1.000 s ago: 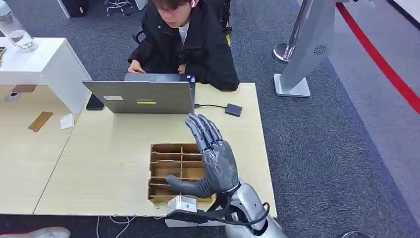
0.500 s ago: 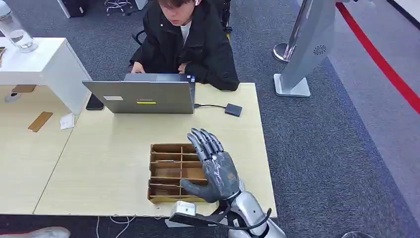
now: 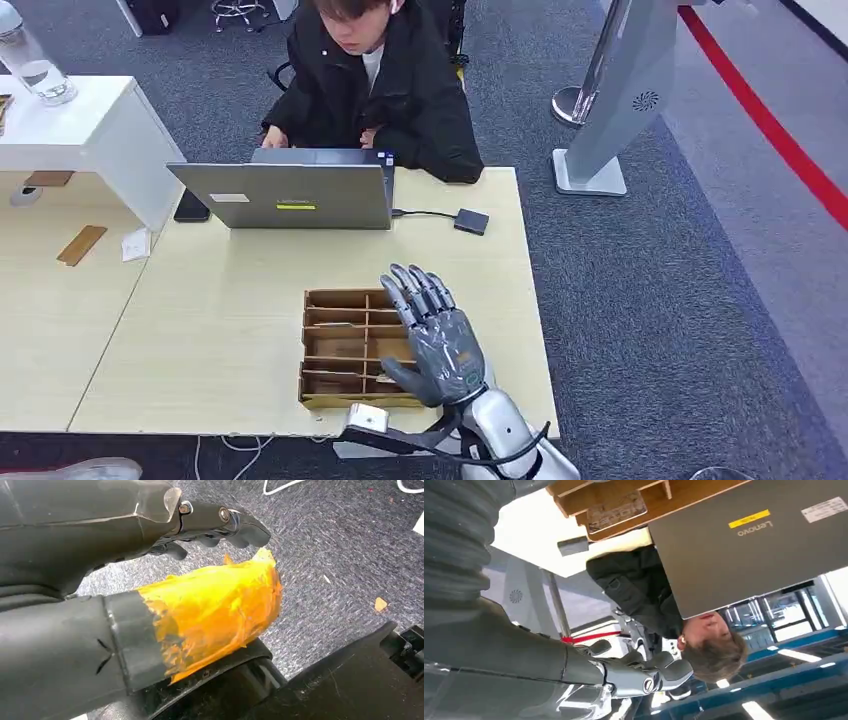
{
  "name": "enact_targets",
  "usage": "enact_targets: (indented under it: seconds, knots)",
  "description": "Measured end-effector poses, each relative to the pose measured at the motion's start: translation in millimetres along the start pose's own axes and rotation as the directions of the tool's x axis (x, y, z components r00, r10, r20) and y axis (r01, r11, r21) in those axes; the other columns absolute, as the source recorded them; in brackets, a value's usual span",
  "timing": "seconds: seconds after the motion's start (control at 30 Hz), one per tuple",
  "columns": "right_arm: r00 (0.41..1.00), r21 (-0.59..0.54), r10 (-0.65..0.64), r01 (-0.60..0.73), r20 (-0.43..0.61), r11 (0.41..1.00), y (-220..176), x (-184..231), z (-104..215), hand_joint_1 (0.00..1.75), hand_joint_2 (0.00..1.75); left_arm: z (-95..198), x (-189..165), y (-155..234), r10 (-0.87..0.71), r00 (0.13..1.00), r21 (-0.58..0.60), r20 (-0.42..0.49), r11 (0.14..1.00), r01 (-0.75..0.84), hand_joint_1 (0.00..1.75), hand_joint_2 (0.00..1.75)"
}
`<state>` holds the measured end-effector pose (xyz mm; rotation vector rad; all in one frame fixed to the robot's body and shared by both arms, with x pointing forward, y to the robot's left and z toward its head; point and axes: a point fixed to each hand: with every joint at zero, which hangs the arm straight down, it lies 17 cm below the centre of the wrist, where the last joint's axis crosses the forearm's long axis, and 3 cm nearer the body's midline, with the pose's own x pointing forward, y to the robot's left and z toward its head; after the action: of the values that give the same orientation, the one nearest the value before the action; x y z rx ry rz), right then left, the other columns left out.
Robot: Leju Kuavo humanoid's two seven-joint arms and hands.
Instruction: Pass the card to the sensor for recognition and then transmit it.
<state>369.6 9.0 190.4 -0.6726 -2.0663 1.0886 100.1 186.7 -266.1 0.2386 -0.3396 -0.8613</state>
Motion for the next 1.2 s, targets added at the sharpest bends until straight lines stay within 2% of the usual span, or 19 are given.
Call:
enact_targets:
  seconds: [0.5, 1.2]
  knots:
    - [0.996, 0.072, 0.086, -0.086, -0.003, 0.994, 14, -14, -10, 0.0, 1.75, 0, -1, -1, -0.013, 1.0, -0.009, -0.003, 1.0, 0.013, 0.0, 0.0]
    - [0.994, 0.1, 0.108, -0.107, -0.005, 0.989, 21, -22, -12, 0.0, 1.75, 0, 0, -1, -0.018, 1.0, -0.009, -0.001, 1.0, 0.018, 0.0, 0.0]
